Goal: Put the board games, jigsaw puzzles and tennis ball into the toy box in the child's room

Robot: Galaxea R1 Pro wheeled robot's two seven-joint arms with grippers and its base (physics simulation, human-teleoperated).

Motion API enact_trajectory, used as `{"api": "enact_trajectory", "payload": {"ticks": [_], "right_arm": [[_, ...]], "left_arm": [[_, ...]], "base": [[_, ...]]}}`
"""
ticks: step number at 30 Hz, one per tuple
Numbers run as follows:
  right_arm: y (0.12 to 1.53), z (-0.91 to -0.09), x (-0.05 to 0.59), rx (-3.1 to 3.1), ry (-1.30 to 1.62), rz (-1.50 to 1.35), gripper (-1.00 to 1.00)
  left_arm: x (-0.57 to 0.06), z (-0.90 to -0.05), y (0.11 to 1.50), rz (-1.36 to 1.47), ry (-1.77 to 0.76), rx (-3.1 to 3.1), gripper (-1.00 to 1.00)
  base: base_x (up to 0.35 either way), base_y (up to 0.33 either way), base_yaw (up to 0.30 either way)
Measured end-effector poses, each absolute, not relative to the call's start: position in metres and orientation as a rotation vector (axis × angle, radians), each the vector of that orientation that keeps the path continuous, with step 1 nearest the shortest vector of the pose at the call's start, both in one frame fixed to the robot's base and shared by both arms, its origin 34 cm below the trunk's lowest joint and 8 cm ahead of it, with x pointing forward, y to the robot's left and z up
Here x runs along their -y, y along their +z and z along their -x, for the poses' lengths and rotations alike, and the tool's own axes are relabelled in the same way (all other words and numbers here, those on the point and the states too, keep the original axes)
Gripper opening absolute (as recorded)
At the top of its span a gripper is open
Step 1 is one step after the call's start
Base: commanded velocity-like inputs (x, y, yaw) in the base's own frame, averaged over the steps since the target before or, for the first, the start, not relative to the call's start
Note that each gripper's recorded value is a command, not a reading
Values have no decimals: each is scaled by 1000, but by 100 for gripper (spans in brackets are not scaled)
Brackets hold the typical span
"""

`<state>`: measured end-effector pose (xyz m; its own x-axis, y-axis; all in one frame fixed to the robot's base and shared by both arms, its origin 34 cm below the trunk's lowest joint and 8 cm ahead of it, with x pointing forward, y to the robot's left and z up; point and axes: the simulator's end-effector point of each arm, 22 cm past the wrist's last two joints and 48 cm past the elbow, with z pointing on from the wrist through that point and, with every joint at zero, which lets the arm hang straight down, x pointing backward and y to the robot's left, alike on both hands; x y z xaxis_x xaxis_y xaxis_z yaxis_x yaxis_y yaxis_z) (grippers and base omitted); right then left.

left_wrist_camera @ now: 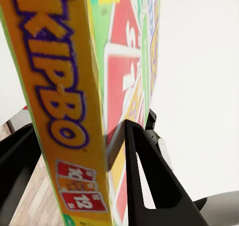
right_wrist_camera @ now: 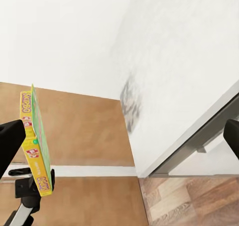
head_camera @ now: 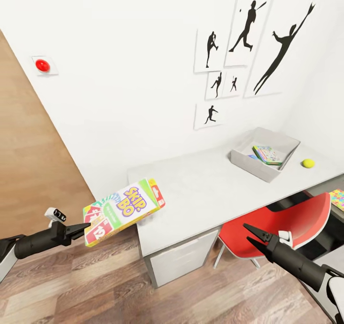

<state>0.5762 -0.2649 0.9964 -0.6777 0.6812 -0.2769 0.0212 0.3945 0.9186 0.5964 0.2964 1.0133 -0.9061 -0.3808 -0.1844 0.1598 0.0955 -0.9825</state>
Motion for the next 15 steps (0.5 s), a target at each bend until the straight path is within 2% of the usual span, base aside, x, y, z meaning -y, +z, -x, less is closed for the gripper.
{"api": "enact_trajectory", "payload": {"ticks": [15], "right_arm": [[1014, -577, 274, -1923, 1352, -590, 100]], "left_arm": [[-297, -597, 1013, 214, -1863, -1986, -100]], "base": [[0, 0, 0]]}}
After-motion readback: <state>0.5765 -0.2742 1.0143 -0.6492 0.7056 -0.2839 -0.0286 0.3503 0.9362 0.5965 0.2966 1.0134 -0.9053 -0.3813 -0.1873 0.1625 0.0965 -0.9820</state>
